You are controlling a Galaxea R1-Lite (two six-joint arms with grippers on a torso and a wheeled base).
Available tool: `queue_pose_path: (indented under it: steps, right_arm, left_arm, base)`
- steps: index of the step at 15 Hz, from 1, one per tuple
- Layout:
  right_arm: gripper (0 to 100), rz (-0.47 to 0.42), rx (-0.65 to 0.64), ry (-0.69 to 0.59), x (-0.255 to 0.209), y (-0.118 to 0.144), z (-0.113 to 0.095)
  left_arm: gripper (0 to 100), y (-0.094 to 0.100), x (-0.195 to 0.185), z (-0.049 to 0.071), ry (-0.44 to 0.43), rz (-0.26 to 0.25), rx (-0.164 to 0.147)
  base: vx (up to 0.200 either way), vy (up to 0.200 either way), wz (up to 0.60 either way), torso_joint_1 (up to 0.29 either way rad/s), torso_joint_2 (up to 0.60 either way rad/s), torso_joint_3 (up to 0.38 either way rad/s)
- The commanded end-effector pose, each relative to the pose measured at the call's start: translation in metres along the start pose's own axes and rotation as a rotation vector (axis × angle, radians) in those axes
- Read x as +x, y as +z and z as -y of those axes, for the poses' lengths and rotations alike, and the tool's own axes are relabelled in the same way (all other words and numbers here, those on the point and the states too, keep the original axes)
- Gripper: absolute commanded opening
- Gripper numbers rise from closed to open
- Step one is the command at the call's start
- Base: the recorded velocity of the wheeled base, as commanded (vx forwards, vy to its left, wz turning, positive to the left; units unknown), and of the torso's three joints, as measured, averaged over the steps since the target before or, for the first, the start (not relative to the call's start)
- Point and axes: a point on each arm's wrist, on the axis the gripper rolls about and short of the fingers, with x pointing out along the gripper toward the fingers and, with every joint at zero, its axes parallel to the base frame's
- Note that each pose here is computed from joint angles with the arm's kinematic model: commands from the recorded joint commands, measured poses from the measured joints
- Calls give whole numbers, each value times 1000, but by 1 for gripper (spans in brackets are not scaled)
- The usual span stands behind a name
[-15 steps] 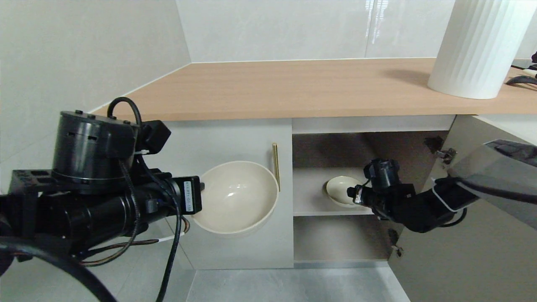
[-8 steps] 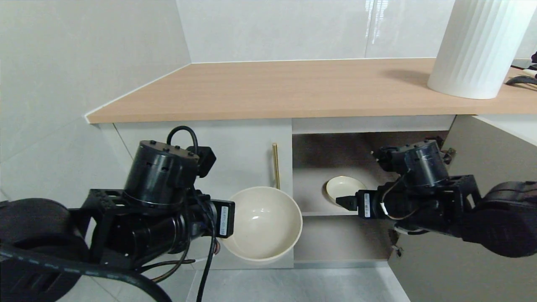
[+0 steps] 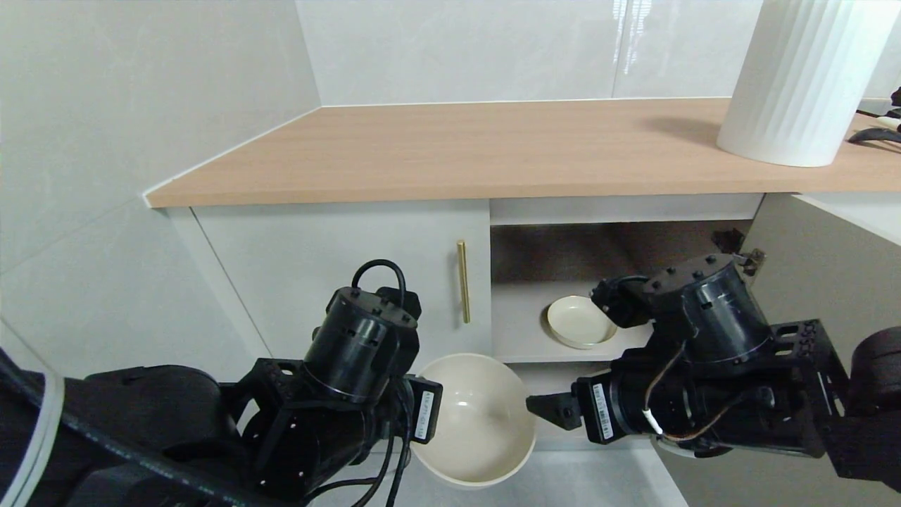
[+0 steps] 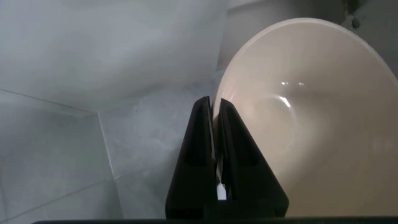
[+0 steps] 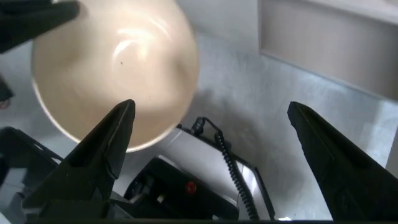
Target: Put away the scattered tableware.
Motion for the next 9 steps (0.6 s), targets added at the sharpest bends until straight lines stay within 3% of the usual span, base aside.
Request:
queue_pose_path:
  steps: [1,9]
  right_arm:
    - [100,-41,-12,-4,12,-7,-3]
    - [100,-79,-7,-16,38,-15,-3]
  left_arm:
    - [0,-1,0,2,-5,-3,5]
    - [0,0,-4,6,2,24,6]
  base:
    - [0,0,0,0,0,0]
    - [0,0,0,0,0,0]
